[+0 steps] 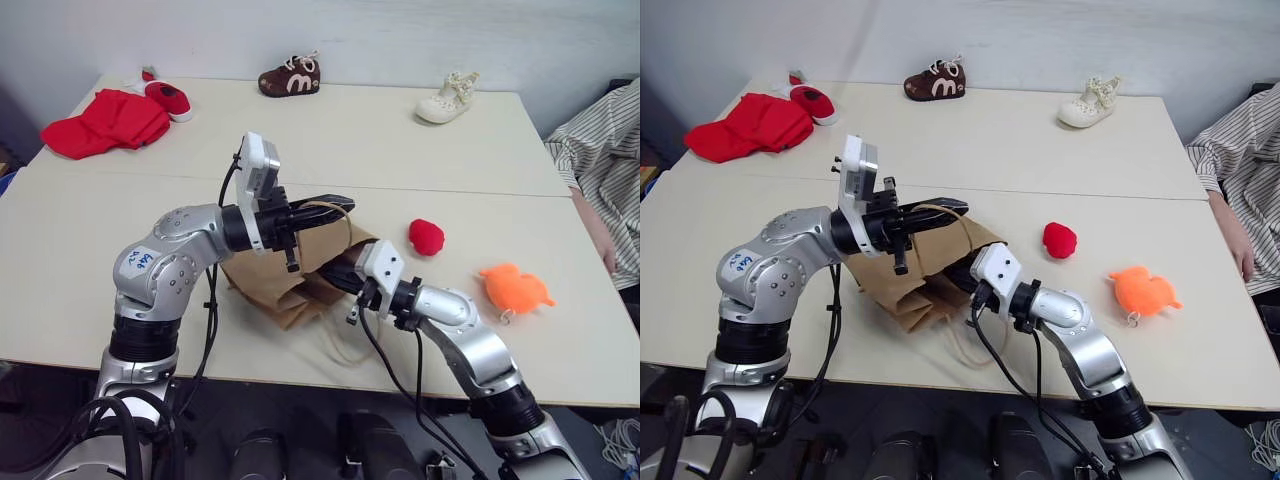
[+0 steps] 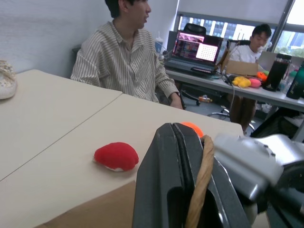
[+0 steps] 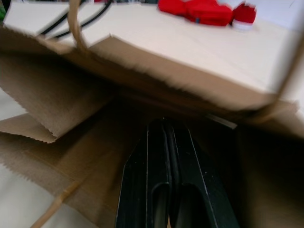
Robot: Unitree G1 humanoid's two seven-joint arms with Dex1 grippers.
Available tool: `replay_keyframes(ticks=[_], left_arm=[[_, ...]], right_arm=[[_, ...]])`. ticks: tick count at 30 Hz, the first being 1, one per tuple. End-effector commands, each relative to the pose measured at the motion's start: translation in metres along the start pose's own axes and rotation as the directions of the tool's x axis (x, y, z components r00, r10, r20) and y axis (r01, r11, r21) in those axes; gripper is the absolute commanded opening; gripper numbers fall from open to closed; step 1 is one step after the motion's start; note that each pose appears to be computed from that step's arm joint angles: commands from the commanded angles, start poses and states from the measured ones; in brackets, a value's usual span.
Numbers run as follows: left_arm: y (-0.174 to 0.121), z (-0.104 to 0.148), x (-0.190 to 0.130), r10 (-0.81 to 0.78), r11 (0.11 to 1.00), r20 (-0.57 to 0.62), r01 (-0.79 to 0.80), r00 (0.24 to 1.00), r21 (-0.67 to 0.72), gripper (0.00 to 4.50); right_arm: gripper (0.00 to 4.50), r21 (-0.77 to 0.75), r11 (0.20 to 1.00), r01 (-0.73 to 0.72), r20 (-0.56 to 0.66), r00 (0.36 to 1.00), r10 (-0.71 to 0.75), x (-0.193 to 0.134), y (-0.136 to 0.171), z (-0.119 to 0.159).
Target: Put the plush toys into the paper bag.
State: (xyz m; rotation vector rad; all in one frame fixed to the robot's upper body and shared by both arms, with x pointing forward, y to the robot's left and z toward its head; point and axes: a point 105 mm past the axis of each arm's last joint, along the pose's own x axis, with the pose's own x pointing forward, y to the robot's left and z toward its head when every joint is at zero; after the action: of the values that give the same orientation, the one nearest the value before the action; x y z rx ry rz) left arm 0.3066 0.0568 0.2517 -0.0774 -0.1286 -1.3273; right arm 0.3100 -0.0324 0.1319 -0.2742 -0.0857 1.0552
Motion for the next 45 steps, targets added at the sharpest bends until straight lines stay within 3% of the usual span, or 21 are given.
replay_keyframes(ticks=[1, 10, 15, 22, 25, 27, 31, 34, 36, 38, 41, 45], left_arm=[[-0.005, 0.022, 0.002, -0.005, 0.999, 0.077, 0.002, 0.997, 0.034, 0.00], [0.010, 0.068, -0.022, 0.051, 0.999, 0.300, -0.048, 0.953, -0.019, 0.00], [0.017, 0.075, -0.036, 0.090, 0.995, 0.361, -0.071, 0.928, -0.066, 0.00], [0.007, 0.050, -0.022, 0.031, 0.995, 0.280, -0.002, 0.960, -0.102, 0.00], [0.007, 0.032, -0.012, 0.033, 0.994, 0.244, -0.007, 0.969, -0.107, 0.00], [0.007, 0.028, -0.009, 0.036, 0.994, 0.242, -0.010, 0.970, -0.108, 0.00], [0.008, 0.022, -0.008, 0.028, 0.996, 0.221, -0.008, 0.975, -0.093, 0.00], [0.009, 0.019, -0.008, 0.022, 0.996, 0.218, -0.003, 0.976, -0.089, 0.00], [0.010, 0.018, -0.008, 0.018, 0.996, 0.211, 0.000, 0.977, -0.085, 0.00], [0.011, 0.017, -0.009, 0.016, 0.997, 0.209, 0.001, 0.978, -0.082, 0.00], [0.014, 0.017, -0.011, 0.023, 0.997, 0.209, -0.006, 0.978, -0.080, 0.00], [0.019, 0.015, -0.012, 0.032, 0.997, 0.201, -0.016, 0.979, -0.081, 0.00]], right_arm=[[0.04, -0.038, 0.999, 0.005, -0.011, 1.000, -0.006, 0.013, -0.003, 0.000], [0.04, -0.046, 0.999, -0.023, -0.182, 0.983, 0.014, 0.006, -0.008, -0.047], [0.04, -0.027, 0.999, -0.025, -0.229, 0.973, 0.018, -0.002, -0.009, -0.057], [0.04, 0.004, 1.000, -0.004, -0.059, 0.998, 0.004, 0.000, -0.011, -0.025], [0.61, 0.001, 1.000, -0.026, 0.055, 0.998, 0.026, -0.015, -0.011, 0.002], [1.28, 0.000, 0.999, -0.053, 0.103, 0.993, 0.053, -0.028, -0.006, 0.014], [2.70, -0.010, 0.999, 0.043, 0.200, 0.979, -0.040, -0.079, -0.015, 0.041], [3.71, 0.011, 0.987, 0.158, 0.157, 0.975, -0.158, -0.125, -0.021, 0.040], [4.38, -0.020, 0.947, 0.320, 0.088, 0.944, -0.318, -0.172, -0.029, 0.032], [4.44, -0.034, 0.900, 0.434, 0.023, 0.901, -0.433, -0.207, -0.031, 0.026], [4.44, -0.092, 0.788, 0.609, -0.108, 0.780, -0.616, -0.274, -0.020, 0.004], [4.44, -0.096, 0.701, 0.707, -0.254, 0.664, -0.704, -0.324, 0.001, -0.026]])
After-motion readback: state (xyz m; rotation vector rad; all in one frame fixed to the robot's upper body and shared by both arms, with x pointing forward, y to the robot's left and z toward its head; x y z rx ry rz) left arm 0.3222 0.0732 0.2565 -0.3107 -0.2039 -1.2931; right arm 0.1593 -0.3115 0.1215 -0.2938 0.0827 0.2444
